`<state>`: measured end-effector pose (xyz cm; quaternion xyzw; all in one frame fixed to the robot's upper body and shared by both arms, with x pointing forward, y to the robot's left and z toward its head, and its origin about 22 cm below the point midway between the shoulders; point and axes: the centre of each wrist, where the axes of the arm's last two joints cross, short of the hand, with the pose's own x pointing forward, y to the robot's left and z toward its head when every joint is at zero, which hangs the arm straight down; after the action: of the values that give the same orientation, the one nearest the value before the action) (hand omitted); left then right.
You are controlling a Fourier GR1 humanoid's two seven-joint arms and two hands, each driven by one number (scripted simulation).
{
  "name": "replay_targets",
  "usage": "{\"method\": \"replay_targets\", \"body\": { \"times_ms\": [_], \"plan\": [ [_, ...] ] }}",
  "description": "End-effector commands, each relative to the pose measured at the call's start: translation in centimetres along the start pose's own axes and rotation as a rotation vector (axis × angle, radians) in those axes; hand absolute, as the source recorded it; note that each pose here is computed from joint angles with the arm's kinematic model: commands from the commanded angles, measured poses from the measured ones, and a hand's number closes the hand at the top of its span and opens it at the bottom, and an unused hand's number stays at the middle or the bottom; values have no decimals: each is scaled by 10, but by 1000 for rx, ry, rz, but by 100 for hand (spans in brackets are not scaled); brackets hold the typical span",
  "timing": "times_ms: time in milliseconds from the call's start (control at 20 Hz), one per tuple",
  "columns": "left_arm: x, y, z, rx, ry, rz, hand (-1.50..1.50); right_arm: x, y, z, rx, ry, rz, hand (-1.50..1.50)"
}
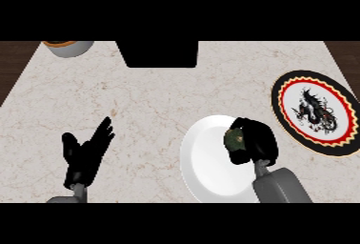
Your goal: Pick the squash from the plate and place it in the plate
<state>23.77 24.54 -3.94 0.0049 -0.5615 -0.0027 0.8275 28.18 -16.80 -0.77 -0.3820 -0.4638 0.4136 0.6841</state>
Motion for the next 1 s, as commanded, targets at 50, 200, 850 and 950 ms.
{"method": "replay_targets", "body": {
  "times_ms": [50, 200, 850, 950],
  "plan": [
    [10, -21, -3, -8, -3, 5, 0, -1, -1, 4, -21, -10, 33, 150],
    [-1, -15, 2, -4, 14, 18, 0, -15, 8, 4, -103, -52, 55, 150],
    [12, -27, -8, -80, -14, -35, 0, 106, -105, -77, -771, 553, -197, 150],
    [11, -26, -5, -96, -21, -32, 0, 121, -109, -76, -848, 558, -226, 150]
  ]
}}
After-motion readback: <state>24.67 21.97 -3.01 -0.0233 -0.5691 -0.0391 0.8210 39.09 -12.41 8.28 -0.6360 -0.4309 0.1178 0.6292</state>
